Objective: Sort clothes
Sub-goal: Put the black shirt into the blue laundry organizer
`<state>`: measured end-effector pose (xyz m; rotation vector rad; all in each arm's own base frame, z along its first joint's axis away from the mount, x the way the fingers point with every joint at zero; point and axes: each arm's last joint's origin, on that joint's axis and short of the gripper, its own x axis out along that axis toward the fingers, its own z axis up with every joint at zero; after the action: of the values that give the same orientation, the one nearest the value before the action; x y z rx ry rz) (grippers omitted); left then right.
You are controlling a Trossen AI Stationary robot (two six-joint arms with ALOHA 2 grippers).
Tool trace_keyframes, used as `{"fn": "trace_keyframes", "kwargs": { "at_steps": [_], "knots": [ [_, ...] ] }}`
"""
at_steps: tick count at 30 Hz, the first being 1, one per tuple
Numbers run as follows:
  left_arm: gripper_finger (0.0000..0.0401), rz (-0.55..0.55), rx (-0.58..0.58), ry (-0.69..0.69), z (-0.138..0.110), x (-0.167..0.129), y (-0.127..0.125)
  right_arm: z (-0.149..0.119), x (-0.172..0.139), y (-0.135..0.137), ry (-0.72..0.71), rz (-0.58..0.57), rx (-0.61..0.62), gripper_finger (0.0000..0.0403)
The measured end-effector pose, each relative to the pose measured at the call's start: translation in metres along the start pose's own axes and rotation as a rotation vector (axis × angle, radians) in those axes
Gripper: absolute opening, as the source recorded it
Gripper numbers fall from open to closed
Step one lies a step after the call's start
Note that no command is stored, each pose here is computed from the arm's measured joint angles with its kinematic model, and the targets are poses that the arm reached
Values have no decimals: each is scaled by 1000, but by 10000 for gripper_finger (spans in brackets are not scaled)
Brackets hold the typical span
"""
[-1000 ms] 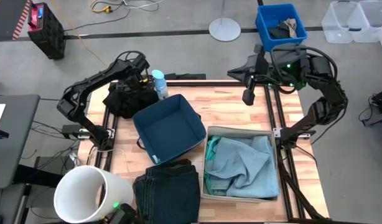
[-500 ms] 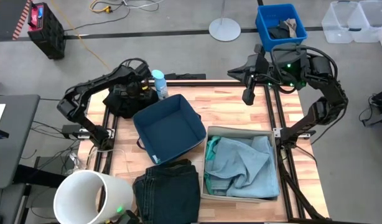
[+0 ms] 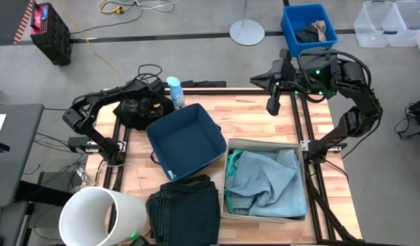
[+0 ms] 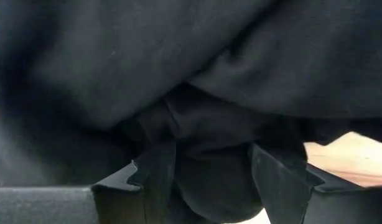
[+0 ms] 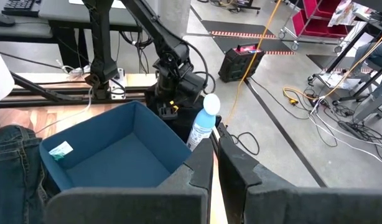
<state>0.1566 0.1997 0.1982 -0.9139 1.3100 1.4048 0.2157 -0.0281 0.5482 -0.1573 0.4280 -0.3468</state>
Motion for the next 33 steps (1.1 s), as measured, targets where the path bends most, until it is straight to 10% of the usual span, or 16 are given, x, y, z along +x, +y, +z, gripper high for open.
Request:
{"fn": "trace_keyframes", "kwargs": {
  "at_steps": [8,18,33],
  "knots": [
    [183,3,2,3,-9,21,-1,0,0,0,0,0,0,40],
    [13,-5,23,-8,-10,25,-2,0,0,0,0,0,12,40],
    [3,-89,-124,-243,-23,-26,24,0,0,0,0,-1,35,40]
  ]
}}
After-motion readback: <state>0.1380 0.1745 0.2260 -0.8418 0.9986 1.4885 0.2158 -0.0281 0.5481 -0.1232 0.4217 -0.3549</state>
